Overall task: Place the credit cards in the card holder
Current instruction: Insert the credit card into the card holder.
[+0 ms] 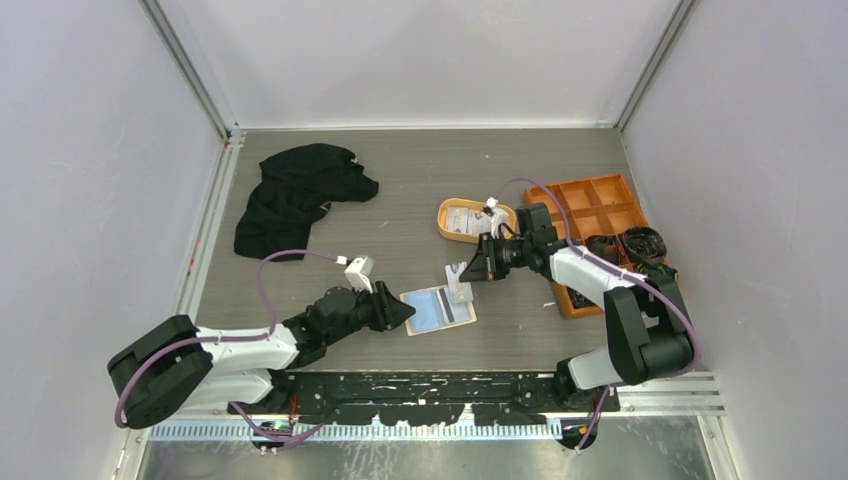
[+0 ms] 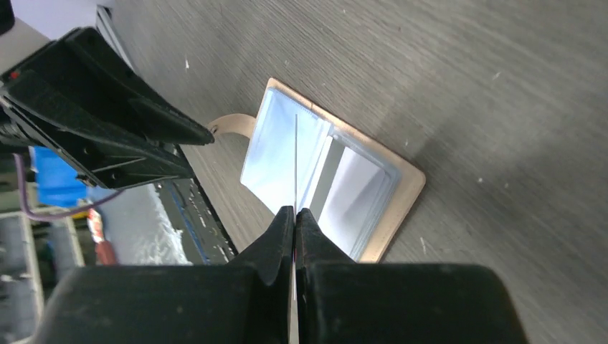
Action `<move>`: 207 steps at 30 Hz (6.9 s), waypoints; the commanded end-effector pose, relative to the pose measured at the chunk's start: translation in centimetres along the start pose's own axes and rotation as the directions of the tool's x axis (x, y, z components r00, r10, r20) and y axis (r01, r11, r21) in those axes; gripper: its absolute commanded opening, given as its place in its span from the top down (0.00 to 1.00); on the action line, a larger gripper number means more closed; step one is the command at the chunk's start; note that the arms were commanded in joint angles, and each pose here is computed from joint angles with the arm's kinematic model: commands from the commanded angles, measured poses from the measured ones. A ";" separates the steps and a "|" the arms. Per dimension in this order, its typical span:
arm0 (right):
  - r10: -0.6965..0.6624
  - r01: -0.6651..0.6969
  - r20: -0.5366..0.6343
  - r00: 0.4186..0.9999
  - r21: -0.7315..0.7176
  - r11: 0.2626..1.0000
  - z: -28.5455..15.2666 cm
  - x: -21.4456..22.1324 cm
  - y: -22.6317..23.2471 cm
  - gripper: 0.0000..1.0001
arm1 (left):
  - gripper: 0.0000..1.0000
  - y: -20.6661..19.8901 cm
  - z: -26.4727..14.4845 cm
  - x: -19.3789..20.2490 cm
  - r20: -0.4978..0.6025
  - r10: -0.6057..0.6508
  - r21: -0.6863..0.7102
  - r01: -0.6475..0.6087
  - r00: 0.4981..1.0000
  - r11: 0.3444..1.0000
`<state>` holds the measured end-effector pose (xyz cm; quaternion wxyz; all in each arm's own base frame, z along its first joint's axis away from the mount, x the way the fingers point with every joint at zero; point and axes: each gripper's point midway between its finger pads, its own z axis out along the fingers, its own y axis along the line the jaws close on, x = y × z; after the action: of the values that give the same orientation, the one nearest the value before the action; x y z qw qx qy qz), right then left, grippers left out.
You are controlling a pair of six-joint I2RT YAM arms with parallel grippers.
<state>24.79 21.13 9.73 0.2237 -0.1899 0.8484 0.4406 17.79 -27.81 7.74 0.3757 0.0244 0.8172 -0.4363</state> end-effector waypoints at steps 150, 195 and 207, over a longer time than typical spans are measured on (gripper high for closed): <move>0.310 -0.320 -0.168 0.936 -0.039 0.947 7.9 6.4 0.2 0.83 | 0.85 -7.6 8.3 4.1 -0.123 0.281 -0.418 -0.307 0.952 0.855; 0.301 -0.311 -0.189 0.935 -0.025 0.950 7.9 6.7 -0.1 0.83 | 0.79 -4.2 8.6 3.4 -0.171 0.278 -0.459 -0.326 0.945 0.826; 0.281 -0.295 -0.190 0.941 -0.050 0.954 7.7 6.2 0.5 0.71 | 0.78 -2.8 7.7 2.7 -0.191 0.314 -0.526 -0.367 0.930 0.767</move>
<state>20.53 26.81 2.36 0.0567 -0.0943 0.8675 0.4851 18.24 -36.85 3.67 0.3760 0.0929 0.9135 -0.1247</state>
